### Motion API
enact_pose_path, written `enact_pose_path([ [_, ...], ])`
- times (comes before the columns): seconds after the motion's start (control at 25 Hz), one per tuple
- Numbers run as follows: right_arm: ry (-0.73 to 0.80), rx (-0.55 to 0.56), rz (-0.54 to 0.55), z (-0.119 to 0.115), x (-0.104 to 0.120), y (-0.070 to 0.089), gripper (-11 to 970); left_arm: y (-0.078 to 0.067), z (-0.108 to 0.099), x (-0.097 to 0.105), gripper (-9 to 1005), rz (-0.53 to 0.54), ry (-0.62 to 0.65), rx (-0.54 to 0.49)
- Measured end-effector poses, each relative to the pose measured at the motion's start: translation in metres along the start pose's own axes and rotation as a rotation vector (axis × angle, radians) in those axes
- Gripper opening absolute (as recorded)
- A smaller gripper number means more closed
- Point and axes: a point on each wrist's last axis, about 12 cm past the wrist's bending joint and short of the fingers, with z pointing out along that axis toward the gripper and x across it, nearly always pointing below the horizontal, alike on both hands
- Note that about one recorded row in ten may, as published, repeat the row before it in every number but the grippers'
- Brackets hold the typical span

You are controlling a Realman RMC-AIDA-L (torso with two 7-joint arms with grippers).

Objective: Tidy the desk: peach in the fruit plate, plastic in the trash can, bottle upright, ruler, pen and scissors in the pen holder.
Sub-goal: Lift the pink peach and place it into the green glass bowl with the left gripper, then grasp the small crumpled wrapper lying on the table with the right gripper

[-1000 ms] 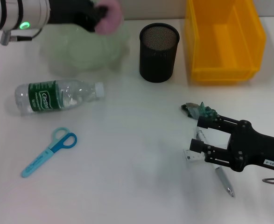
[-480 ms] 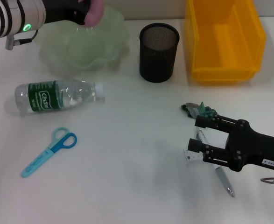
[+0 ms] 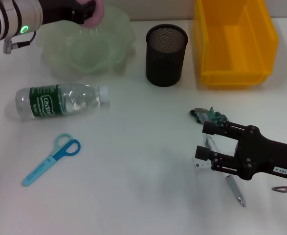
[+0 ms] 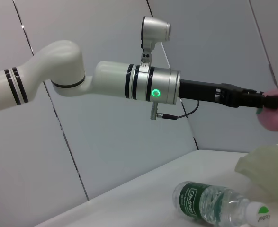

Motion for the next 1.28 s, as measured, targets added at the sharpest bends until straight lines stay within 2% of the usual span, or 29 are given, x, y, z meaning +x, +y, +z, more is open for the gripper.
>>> enact_pose_path([
  [0.2,0.001,-0.001,0.000,0.0001,0.0002,0.0002,704,0.0015,-0.0003,0.0019,406,-0.004,-0.001,-0.007],
  [0.4,0.002,-0.003,0.000,0.0002,0.0003,0.0003,703,0.0009,0.0014,0.0022,407,-0.003,0.003,-0.004],
  [0.68,0.003,-0.002,0.001,0.0001,0.0006,0.0005,703,0.0004,0.0039,0.0020,473,-0.005,0.006,-0.004],
  [0.96,0.003,-0.001,0.002,-0.0004,0.0010,0.0007,703,0.0013,0.0020,0.0023,681,-0.010,-0.001,-0.008],
  [1.28,-0.005,0.005,0.003,-0.0004,0.0014,0.0007,703,0.0002,-0.0048,0.0013,686,-0.048,-0.040,0.016],
])
